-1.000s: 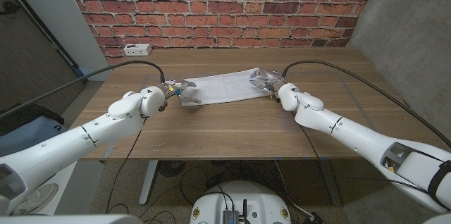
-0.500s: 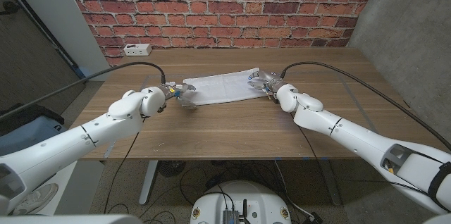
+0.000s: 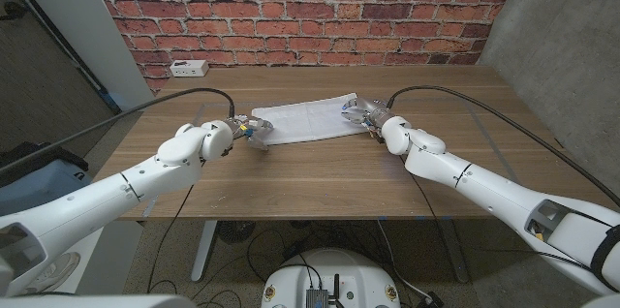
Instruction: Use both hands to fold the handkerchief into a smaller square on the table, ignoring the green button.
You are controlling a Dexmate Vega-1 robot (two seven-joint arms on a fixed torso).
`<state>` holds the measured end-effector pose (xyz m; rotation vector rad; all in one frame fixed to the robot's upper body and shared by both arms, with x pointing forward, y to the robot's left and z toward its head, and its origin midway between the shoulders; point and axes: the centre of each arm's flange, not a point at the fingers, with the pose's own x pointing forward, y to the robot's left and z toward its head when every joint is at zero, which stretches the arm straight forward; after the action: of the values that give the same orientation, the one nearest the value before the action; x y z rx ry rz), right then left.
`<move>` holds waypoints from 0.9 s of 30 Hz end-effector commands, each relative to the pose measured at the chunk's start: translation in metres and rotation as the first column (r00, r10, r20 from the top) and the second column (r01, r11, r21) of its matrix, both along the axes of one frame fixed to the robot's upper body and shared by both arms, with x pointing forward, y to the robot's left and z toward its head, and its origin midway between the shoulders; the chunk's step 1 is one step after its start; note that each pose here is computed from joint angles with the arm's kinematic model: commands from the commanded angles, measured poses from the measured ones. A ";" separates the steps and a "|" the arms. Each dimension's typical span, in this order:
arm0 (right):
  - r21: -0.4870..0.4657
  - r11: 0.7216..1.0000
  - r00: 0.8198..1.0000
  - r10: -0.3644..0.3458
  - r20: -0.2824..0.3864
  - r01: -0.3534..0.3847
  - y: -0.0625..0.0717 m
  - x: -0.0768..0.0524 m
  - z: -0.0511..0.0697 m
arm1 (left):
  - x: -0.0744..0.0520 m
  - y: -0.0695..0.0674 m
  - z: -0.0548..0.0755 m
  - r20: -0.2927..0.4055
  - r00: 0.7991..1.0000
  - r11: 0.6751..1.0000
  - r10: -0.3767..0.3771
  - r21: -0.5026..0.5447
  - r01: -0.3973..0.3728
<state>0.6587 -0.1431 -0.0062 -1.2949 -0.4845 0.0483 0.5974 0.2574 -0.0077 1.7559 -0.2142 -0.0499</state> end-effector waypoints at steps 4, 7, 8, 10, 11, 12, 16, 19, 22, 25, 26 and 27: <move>0.004 1.000 1.000 0.006 -0.005 -0.006 0.000 0.005 0.001 | 0.014 -0.016 -0.011 -0.026 1.000 0.997 -0.004 0.071 0.006; 0.001 1.000 1.000 0.004 -0.009 -0.004 -0.001 0.006 0.001 | 0.020 -0.019 -0.015 -0.039 0.999 0.998 -0.007 0.068 0.010; 0.001 1.000 1.000 0.003 -0.009 -0.003 -0.001 0.006 0.001 | 0.021 -0.019 -0.016 -0.045 0.999 0.998 -0.007 0.056 0.009; 0.000 1.000 1.000 0.001 -0.011 -0.001 -0.002 0.007 0.001 | 0.024 -0.019 -0.017 -0.060 0.998 0.999 -0.007 0.044 0.009; -0.001 1.000 1.000 0.000 -0.012 0.000 -0.002 0.007 0.001 | 0.025 -0.020 -0.017 -0.058 0.998 0.999 -0.005 0.044 0.008; -0.002 1.000 1.000 -0.001 -0.014 0.001 -0.002 0.007 0.001 | 0.026 -0.020 -0.017 -0.055 0.999 0.999 -0.004 0.044 0.006; -0.012 1.000 1.000 -0.002 -0.023 0.002 -0.002 0.009 0.000 | 0.031 -0.021 -0.018 -0.039 0.999 0.999 -0.003 0.051 0.005; -0.034 0.999 1.000 -0.007 -0.028 0.006 0.000 0.010 -0.002 | 0.031 -0.022 -0.017 0.012 1.000 0.997 -0.005 0.079 0.004; -0.051 0.999 0.999 -0.009 -0.036 0.007 0.002 0.012 -0.003 | 0.029 -0.023 -0.016 0.089 0.996 0.993 -0.010 0.119 0.000; -0.067 0.998 0.999 -0.013 -0.041 0.010 0.004 0.013 -0.004 | 0.028 -0.024 -0.013 0.147 0.989 0.989 -0.028 0.147 0.006; -0.071 0.997 0.999 -0.013 -0.043 0.010 0.005 0.014 -0.005 | 0.028 -0.024 -0.012 0.160 0.986 0.988 -0.035 0.155 0.010; -0.076 0.997 0.999 -0.012 -0.046 0.008 0.005 0.015 -0.005 | 0.028 -0.024 -0.010 0.176 0.983 0.987 -0.043 0.161 0.015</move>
<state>0.6683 -0.1421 -0.0075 -1.3220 -0.4617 0.0703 0.6234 0.2364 -0.0163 1.8442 -0.2579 -0.0189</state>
